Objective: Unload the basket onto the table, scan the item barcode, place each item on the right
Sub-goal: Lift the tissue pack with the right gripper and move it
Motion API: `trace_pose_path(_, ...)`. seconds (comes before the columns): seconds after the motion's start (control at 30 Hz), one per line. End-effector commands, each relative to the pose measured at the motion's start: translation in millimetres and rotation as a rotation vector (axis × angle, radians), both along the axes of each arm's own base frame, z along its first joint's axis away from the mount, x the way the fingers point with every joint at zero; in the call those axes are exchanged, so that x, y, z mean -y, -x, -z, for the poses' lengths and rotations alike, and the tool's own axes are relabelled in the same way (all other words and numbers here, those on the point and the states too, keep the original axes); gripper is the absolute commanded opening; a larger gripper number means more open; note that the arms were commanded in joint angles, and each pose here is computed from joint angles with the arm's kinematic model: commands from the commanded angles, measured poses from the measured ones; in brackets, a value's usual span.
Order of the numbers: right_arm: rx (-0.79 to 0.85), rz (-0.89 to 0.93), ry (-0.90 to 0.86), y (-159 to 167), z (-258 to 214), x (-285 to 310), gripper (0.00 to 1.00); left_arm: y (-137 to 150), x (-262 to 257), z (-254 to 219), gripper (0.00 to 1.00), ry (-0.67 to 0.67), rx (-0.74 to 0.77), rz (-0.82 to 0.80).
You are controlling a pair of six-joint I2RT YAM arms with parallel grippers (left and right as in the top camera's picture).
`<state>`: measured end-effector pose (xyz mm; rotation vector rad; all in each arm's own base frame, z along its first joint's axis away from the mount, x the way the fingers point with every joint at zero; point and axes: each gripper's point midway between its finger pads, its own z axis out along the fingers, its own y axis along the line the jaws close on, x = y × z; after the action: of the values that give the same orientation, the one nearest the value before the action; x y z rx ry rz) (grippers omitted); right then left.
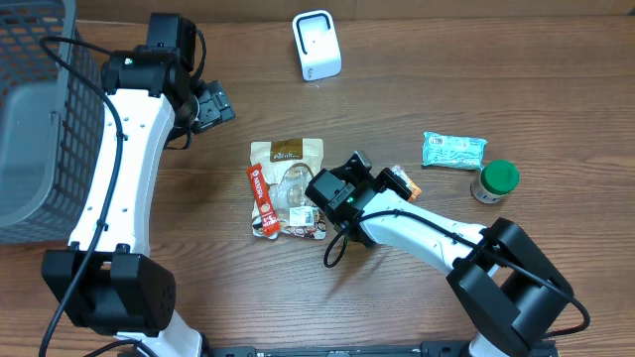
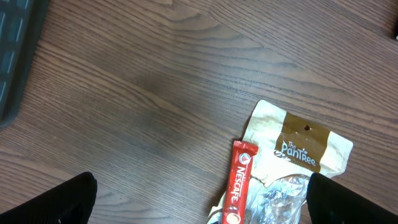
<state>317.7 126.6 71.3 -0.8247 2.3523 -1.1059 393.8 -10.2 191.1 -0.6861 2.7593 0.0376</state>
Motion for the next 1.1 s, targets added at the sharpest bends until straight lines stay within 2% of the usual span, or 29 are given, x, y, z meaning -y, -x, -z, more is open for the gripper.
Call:
trace_pose_path(0.0,0.04,0.033,-0.015,-2,-1,-1,0.04,-1,-2,3,1.0,-0.014,-0.008,0.0)
trace_pose_path(0.27,-0.009,0.033,0.039,5,13,7,0.04,-1,-2,3,1.0,-0.014,-0.008,0.0)
trace_pose_path(0.9,-0.089,0.037,-0.046,14,29,-2,0.05,-1,-2,3,1.0,-0.014,-0.008,0.0)
trace_pose_path(1.0,-0.084,0.036,-0.051,13,29,-3,0.16,-1,-2,3,1.0,-0.014,-0.008,0.0)
trace_pose_path(1.07,-0.083,0.036,-0.052,13,29,-3,0.19,-1,-2,3,1.0,-0.014,-0.008,0.0)
